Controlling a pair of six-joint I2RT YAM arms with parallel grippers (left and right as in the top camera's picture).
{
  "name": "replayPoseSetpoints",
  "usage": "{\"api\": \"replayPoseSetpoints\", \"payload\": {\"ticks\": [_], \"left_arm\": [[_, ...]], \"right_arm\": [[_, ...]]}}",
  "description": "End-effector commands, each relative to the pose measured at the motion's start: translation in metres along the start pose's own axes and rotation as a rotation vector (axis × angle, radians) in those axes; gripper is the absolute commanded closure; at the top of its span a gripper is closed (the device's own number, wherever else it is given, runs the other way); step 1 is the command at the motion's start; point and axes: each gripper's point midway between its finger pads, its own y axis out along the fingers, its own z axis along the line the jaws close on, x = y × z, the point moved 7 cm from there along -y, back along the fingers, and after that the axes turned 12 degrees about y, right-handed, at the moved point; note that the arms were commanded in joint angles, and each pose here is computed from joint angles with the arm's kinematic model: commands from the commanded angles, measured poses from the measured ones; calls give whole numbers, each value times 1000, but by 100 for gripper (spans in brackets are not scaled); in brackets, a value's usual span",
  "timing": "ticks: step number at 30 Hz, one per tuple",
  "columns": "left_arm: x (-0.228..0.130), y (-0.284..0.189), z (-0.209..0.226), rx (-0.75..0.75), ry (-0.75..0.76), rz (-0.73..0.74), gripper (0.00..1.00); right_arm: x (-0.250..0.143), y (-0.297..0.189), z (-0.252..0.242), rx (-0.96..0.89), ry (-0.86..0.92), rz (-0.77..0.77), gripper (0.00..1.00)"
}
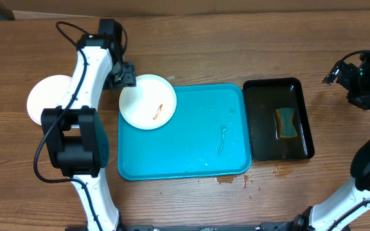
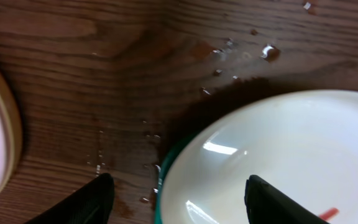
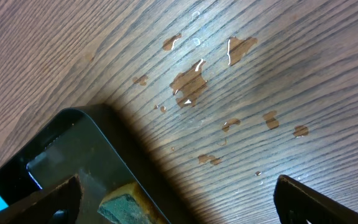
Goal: Clean dirty plates on tray and stack at the side
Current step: 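Grasp the white plate rim and slide it toward tray center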
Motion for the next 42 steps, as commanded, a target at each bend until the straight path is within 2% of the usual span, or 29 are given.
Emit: {"api": "replayPoseSetpoints", "payload": {"ticks": [1,10,13,16,22,25,27,28,34,42], "left_arm": [[-1,-3,6,15,-30,-11,34],[-14,15,3,4,-25,33,36],[-22,23,-1,-22,-22,64,41],[-27,27,-8,-78,-20,80,54],[-35,37,-12,-100,-20,107,61],[-39,43,-13,-102,-20,110,70],[-41,45,-15,-116,-20,116,91],[-42,45,-16,-132,-20,122,96],[-51,40,-35,-289,32,169,96],[-72,34,-78,-363,120,265,96]], "right_arm": [[2,-14,4,21,-4,-37,0],[2,-14,4,21,-5,-37,0],[2,-14,4,21,-5,-37,0],[2,-14,4,21,-4,-37,0],[2,-14,4,21,-5,-37,0],[2,-14,4,21,-5,-37,0],[2,-14,4,21,-5,-37,0],[2,-14,4,21,-5,-37,0],[2,-14,4,21,-5,-37,0],[2,-14,4,21,-4,-37,0]]}}
